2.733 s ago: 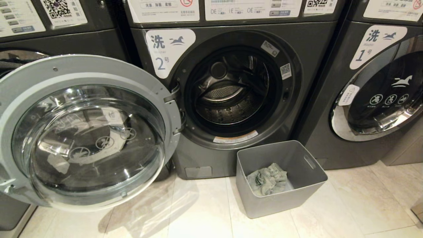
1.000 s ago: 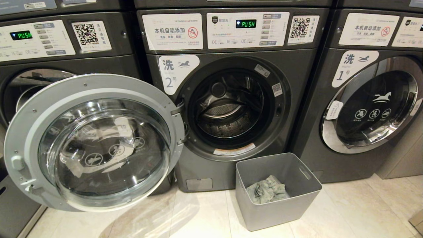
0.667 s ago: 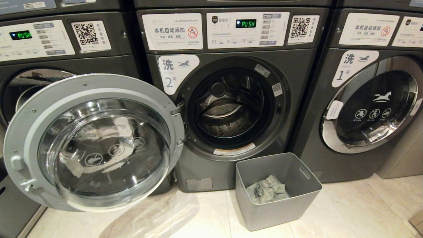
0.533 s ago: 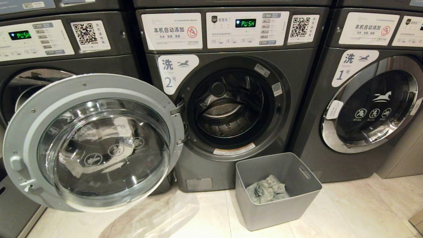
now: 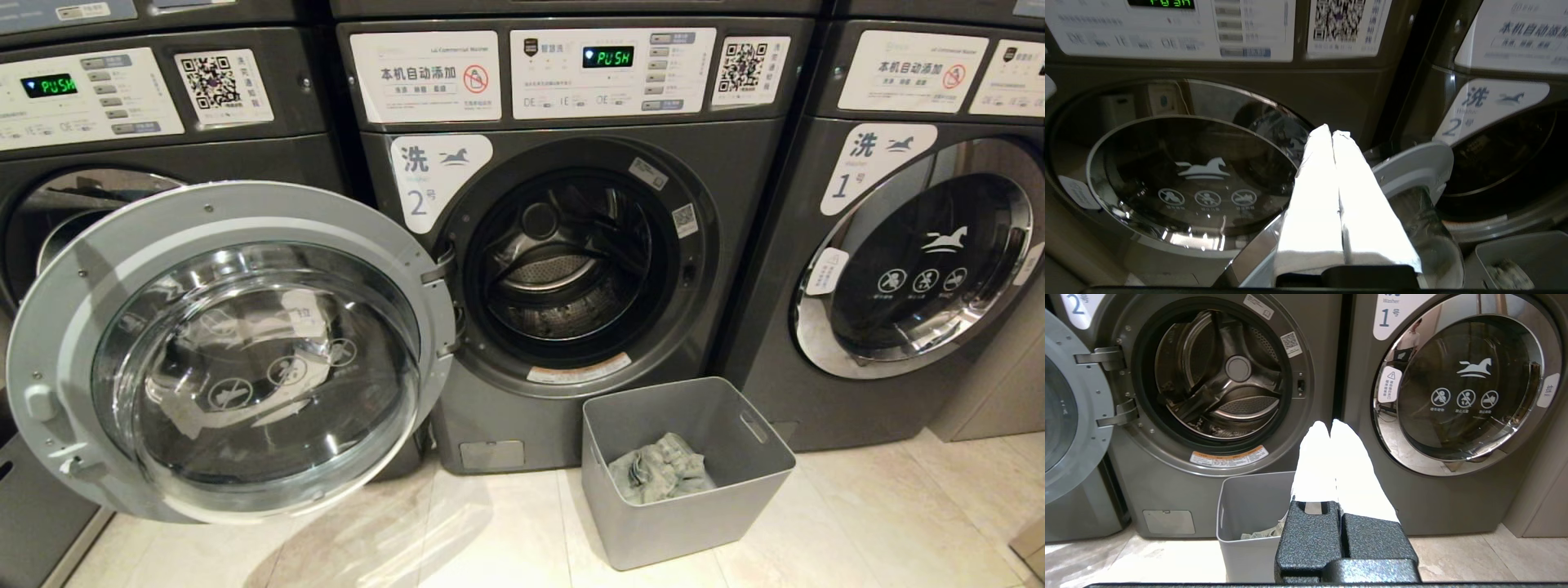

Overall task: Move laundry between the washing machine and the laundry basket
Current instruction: Close the washing machine door with the left hand

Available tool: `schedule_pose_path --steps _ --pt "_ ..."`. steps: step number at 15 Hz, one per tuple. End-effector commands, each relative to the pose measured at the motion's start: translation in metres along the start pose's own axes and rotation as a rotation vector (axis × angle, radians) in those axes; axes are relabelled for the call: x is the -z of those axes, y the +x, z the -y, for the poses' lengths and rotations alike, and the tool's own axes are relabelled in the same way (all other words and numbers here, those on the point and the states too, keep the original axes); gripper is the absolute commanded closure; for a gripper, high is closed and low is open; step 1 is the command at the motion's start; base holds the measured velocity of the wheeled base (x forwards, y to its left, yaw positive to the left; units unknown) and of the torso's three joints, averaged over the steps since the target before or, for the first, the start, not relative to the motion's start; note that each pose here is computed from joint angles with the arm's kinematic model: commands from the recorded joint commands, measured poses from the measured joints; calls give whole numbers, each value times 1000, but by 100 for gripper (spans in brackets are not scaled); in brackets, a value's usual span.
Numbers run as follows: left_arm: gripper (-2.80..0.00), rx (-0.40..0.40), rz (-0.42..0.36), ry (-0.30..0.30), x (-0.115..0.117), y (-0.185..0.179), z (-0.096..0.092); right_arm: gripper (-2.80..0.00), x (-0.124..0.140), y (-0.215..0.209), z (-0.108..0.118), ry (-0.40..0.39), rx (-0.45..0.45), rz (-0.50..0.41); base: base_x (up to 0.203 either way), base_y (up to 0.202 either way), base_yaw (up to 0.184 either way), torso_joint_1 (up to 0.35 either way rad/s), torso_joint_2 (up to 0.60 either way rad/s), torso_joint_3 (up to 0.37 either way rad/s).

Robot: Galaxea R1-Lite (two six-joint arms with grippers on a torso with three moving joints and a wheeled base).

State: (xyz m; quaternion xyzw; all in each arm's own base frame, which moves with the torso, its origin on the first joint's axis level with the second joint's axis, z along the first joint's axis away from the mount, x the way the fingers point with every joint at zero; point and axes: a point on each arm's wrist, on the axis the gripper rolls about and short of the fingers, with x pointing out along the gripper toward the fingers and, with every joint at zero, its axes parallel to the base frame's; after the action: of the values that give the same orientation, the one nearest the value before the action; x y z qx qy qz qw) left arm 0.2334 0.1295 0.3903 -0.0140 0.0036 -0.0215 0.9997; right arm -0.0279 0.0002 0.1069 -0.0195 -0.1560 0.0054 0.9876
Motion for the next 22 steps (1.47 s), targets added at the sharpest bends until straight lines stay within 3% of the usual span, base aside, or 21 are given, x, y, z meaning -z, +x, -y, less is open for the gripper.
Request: schedule_pose_path --steps 1,5,9,13,18,22 --pt "0 -9 -79 -44 27 17 -27 0 11 1 0 1 -4 -38 0 0 0 0 0 0" --pt "0 -1 -143 -71 58 43 -52 0 11 1 0 3 -1 -38 0 0 0 0 0 0" --pt "0 -4 -136 -53 79 70 -73 0 11 1 0 3 -1 -38 0 0 0 0 0 0" --pt "0 4 -176 -22 103 86 -86 0 11 1 0 1 -2 -37 0 0 0 0 0 0" --pt "0 18 -221 -23 117 86 -82 0 11 1 0 1 -2 -37 0 0 0 0 0 0" --pt "0 25 -249 -27 121 68 -68 0 12 1 0 -3 -3 -41 0 0 0 0 0 0"
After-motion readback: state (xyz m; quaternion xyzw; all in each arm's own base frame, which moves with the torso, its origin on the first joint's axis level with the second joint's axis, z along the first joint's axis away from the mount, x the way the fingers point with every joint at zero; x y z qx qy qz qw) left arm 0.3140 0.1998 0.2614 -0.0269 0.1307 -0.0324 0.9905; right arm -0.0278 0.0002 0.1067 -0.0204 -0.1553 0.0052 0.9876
